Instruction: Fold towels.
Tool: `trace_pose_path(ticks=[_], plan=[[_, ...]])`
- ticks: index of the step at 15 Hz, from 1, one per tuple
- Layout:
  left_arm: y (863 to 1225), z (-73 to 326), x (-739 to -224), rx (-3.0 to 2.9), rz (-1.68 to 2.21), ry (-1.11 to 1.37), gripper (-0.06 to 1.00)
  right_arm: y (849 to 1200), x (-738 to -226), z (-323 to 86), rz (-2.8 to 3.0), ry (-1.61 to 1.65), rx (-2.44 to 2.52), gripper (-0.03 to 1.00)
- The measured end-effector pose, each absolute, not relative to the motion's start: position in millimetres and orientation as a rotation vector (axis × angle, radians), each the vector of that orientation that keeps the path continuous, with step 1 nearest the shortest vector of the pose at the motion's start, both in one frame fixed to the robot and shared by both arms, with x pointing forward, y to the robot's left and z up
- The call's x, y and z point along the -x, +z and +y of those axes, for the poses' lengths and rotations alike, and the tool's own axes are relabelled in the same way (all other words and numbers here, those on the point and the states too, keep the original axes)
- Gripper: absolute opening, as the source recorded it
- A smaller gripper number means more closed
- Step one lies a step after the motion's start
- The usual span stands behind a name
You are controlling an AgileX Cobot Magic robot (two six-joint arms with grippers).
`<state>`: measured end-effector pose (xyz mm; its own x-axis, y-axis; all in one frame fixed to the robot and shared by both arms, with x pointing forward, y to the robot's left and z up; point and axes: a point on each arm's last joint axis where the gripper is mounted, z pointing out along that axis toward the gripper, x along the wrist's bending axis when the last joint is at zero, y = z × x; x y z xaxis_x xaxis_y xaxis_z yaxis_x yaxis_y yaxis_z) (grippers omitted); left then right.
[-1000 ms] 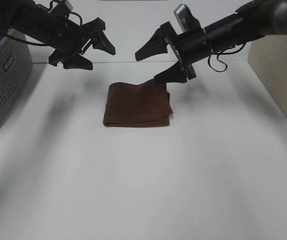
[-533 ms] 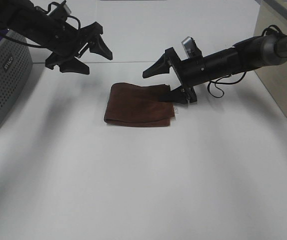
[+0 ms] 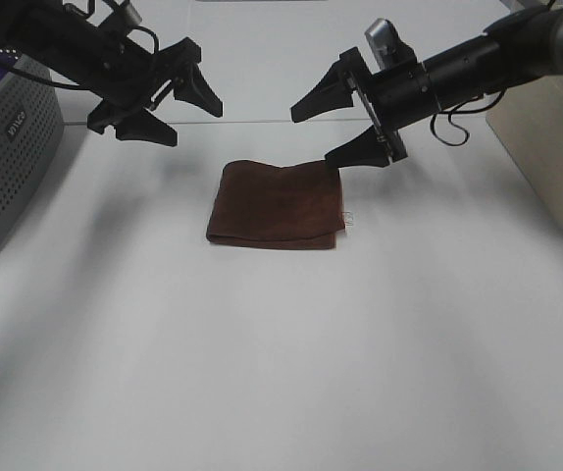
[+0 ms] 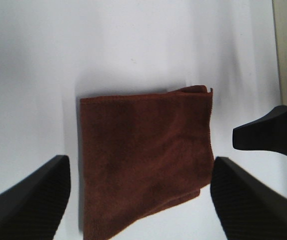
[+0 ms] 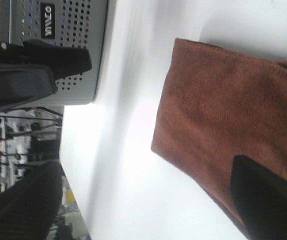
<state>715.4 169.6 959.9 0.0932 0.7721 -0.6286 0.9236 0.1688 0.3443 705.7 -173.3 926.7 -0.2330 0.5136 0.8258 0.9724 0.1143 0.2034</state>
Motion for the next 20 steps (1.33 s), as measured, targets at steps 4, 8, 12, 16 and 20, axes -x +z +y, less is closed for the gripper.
trace_pose_path(ticks=[4,8,12,16,20], plan=[[1020.5,172.6,-695.5,-1.708,1.588,-0.204,0.74,975.1,-687.3,-189.5,-2.074,-0.811,1.506,0.86],[1077.1,185.0,-665.9,-1.832,1.548,-0.068,0.74,1031.1,-670.0,-203.6,-2.221,-0.753,1.637,0.86],[1155.5,223.8,-602.1,-1.948,1.728,0.252,0.74,1122.1,-626.0,-220.8,-2.441,-0.751,1.866,0.86],[1202.8,243.9,-540.1,-1.874,1.724,0.448,0.74,1166.4,-573.3,-231.3,-2.499,-0.83,1.92,0.86],[1191.5,259.7,-455.7,-1.875,1.752,0.45,0.74,1151.9,-500.3,-246.5,-2.516,-0.677,1.958,0.86]])
